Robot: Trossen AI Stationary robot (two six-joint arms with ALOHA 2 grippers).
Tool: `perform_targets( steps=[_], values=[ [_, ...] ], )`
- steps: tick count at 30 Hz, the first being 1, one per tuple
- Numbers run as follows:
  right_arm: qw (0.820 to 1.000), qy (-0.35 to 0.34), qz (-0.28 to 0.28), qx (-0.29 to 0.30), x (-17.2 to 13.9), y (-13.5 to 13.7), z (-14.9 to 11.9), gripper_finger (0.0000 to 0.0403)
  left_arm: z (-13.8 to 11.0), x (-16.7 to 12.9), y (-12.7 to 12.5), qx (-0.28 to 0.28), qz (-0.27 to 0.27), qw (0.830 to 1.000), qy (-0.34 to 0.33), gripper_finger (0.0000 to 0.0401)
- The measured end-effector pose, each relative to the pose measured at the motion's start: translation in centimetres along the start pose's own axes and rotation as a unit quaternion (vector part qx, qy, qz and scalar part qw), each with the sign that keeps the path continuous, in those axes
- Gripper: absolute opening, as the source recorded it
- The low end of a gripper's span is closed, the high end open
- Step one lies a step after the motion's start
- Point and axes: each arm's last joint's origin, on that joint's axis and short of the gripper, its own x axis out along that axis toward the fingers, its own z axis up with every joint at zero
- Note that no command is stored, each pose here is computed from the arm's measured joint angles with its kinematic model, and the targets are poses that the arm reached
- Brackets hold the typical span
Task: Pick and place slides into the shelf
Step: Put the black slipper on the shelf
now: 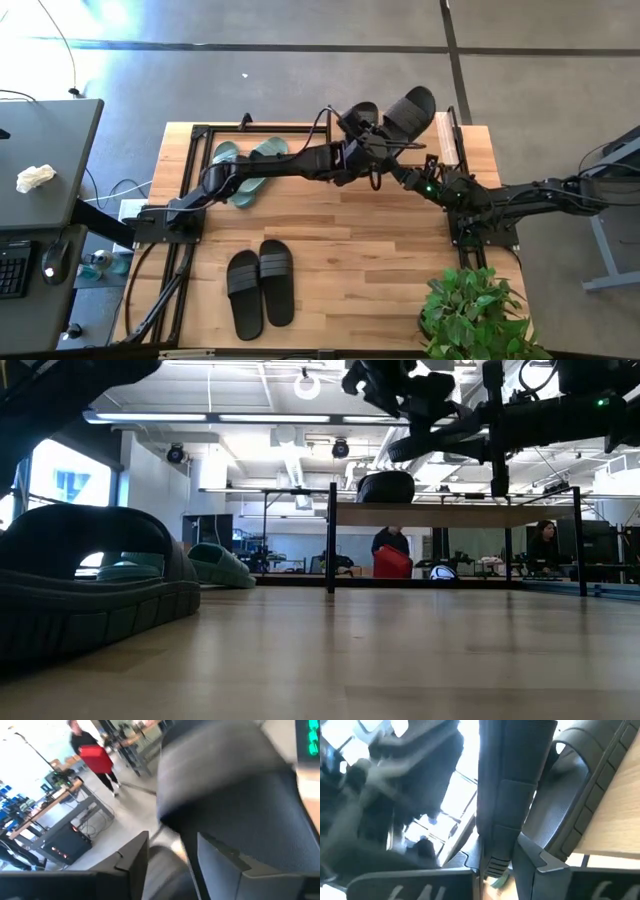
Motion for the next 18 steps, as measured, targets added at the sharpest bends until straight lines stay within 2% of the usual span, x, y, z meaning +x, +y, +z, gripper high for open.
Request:
perform_targets(
  steps=[2, 8, 13, 18],
  values=[
    [1.000, 0.002, -0.001, -0.002, -0.1, 0.0, 0.1, 0.0037, 0.4, -0.9, 0.3, -0.008, -0.005, 1.000, -0.001, 0.0178],
    [1.000, 0.016, -0.005, 0.016, -0.5, -0.2, 0.6, 0.0037, 1.1, -3.9, 3.1, 0.018, -0.040, 0.999, 0.025, 0.0201],
    [1.000, 0.024, -0.006, 0.007, -0.6, 0.4, 1.8, 0.0037, 2.0, -6.5, 5.3, -0.001, -0.094, 0.995, 0.026, 0.0194],
    [0.995, 0.077, -0.039, -0.049, 0.1, 2.9, 4.3, 0.0037, 2.3, -8.3, 7.2, -0.001, -0.134, 0.990, 0.034, 0.0174]
  ],
)
